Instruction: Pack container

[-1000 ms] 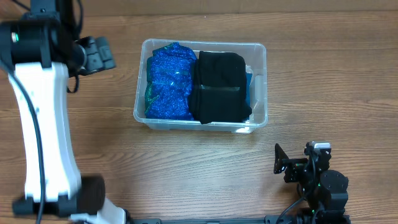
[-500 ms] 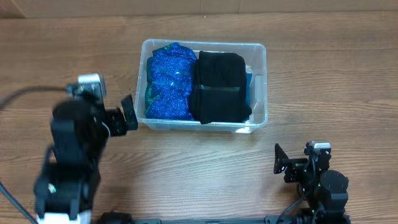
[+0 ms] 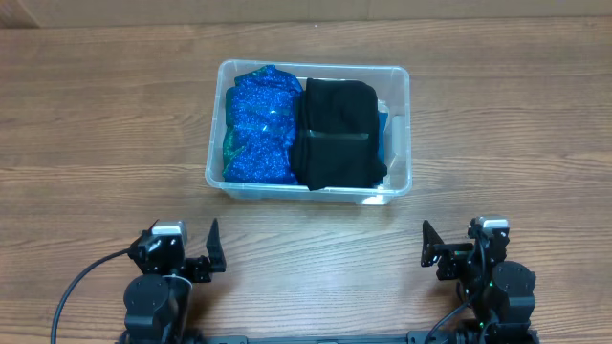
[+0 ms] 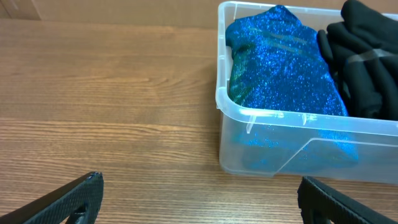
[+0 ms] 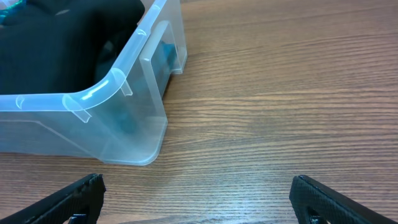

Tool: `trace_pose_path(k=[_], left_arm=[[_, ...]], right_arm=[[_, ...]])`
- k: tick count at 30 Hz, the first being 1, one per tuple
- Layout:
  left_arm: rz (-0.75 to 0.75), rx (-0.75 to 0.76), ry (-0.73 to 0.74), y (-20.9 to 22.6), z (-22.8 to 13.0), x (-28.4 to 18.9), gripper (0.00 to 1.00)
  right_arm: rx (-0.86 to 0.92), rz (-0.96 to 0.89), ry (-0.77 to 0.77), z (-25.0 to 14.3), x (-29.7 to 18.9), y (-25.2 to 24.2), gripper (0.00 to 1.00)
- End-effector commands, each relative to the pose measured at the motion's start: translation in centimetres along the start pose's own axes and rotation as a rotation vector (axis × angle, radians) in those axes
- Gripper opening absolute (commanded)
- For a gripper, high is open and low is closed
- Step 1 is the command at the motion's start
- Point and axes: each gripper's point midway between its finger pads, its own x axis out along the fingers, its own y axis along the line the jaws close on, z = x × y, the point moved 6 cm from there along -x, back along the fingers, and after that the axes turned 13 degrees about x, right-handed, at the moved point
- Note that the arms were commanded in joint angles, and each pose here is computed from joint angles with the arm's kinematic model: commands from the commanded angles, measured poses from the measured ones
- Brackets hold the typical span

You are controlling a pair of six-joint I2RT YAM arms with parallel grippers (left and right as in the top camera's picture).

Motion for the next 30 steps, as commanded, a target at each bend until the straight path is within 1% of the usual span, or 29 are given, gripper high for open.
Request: trace_pose_path(k=[1,4,30], left_arm=[[-0.006,0.021,0.02,-0.3,-1.6,0.5,1.0],[-0.009,0.024,0.067,-0.5,-3.5,1.5,1.0],[-0.009,0.023,0.058,-0.5,-3.4,1.6,1.0]], right_arm=[[0.003,-0.006,0.006,-0.4,0.2,-0.3,1.0],[0.003,-0.006,0.006,-0.4,0.2,-0.3,1.0],[0.003,-0.006,0.006,-0.4,0.2,-0.3,1.0]])
